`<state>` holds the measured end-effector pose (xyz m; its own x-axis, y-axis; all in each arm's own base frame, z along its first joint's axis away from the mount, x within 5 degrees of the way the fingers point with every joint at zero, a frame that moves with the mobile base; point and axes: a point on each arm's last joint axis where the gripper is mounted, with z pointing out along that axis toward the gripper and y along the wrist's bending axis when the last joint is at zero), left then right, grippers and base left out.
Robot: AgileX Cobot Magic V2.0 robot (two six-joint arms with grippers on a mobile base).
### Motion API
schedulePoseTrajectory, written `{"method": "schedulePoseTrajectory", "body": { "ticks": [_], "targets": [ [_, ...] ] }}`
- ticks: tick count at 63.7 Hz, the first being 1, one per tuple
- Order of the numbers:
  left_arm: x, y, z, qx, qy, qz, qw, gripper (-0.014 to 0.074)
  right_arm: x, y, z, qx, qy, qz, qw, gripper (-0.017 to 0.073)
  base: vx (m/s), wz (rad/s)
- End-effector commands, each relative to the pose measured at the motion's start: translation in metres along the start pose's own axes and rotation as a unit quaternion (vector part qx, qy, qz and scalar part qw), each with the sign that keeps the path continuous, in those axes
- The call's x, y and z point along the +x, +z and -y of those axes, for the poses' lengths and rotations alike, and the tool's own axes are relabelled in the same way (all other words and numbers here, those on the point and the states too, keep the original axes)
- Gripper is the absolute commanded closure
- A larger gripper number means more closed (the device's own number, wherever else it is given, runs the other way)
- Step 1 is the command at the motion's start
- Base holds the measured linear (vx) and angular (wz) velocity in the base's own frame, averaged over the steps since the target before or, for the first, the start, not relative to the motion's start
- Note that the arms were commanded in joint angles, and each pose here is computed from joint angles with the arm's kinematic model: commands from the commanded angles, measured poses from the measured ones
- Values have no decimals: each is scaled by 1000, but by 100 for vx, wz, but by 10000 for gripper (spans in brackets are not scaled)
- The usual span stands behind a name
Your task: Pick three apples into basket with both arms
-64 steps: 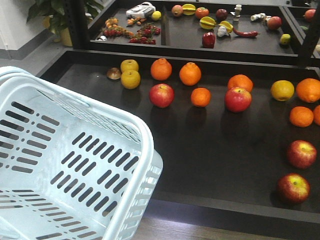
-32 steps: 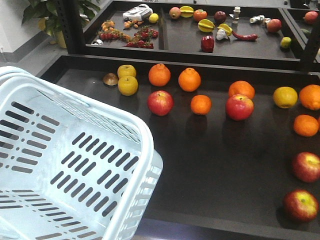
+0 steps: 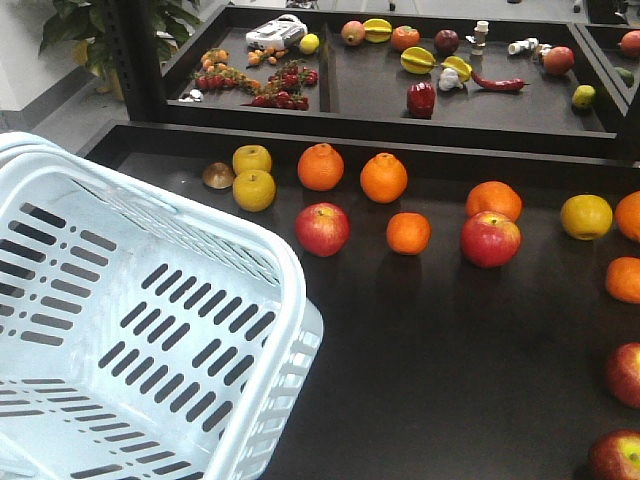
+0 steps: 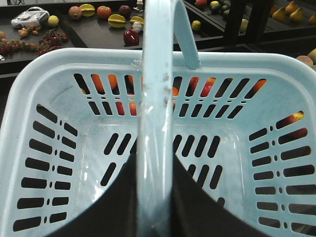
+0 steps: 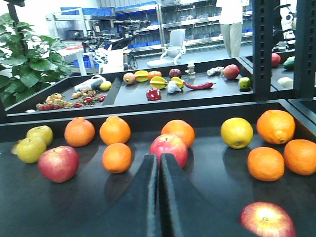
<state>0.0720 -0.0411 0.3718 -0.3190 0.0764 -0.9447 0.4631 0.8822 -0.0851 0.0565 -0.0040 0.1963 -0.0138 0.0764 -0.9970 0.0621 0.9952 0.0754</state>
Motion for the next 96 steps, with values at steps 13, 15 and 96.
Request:
{"method": "schedulePoseTrajectory", "body": {
  "ticks": [13, 15, 96],
  "targets": [
    [-17, -6, 1, 2, -11, 67, 998, 599, -3, 0, -1, -6, -8, 36, 999, 564, 10, -13],
    [-17, -6, 1, 2, -11, 67, 998, 599, -3, 0, -1, -6, -8, 36, 999, 564, 9, -15],
    [-17, -6, 1, 2, -11, 67, 998, 599, -3, 0, -1, -6, -8, 36, 999, 564, 4, -7]
  ]
}}
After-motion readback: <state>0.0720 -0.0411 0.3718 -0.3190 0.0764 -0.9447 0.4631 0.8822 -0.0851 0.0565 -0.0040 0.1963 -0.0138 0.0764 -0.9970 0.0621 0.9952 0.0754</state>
